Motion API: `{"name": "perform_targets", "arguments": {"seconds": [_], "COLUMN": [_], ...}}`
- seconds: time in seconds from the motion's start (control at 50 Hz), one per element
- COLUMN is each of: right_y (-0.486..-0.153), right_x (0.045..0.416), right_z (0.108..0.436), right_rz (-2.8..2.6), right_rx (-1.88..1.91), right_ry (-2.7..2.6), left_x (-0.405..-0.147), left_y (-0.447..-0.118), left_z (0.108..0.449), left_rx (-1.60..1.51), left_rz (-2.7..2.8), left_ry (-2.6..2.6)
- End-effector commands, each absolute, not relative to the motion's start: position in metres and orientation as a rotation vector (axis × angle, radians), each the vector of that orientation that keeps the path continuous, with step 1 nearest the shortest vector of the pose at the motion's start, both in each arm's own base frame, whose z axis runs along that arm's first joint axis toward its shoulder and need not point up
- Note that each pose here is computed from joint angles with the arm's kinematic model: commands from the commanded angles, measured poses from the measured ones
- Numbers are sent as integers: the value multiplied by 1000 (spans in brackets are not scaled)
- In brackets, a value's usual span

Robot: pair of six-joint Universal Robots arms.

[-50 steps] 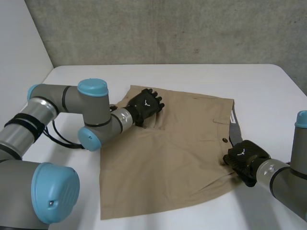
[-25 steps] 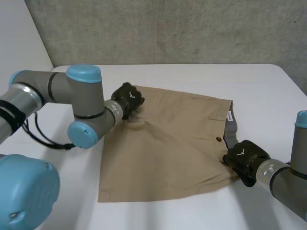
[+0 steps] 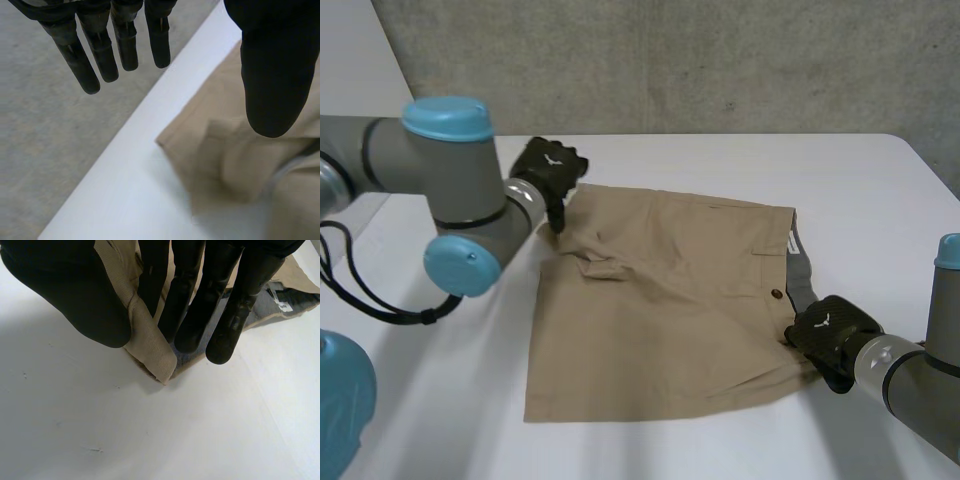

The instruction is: Fold the shorts.

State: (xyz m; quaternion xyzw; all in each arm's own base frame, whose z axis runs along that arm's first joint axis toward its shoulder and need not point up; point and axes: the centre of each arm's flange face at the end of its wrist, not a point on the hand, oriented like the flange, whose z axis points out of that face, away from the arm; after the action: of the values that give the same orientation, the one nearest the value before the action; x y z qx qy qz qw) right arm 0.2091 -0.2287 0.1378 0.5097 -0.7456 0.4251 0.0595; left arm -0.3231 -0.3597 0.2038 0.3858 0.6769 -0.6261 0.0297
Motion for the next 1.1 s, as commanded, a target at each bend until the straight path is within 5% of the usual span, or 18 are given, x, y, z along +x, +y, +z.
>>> {"name": "perform_targets", "arguments": {"seconds": [0.02, 0.14, 0.58, 0.84, 1.1], "right_y": [-229, -229, -230, -230, -230], "right_x": [209, 210, 209, 209, 209], "right_z": [138, 138, 139, 139, 138], "right_rz": [1287, 1290, 1293, 1294, 1292], "right_rx": [1543, 1544, 1539, 1541, 1542], "right_ry": [-2258, -2255, -2254, -2253, -2254], "left_x": [-296, -293, -314, -291, -285], "left_y": [-385, -390, -402, -398, -361], "left_z": [188, 158, 137, 113, 134], "left_rx": [1127, 1220, 1489, 1340, 1123], "left_rz": [-1866, -1834, -1947, -1625, -1616], "left_ry": [2122, 2194, 2174, 2107, 2357]}}
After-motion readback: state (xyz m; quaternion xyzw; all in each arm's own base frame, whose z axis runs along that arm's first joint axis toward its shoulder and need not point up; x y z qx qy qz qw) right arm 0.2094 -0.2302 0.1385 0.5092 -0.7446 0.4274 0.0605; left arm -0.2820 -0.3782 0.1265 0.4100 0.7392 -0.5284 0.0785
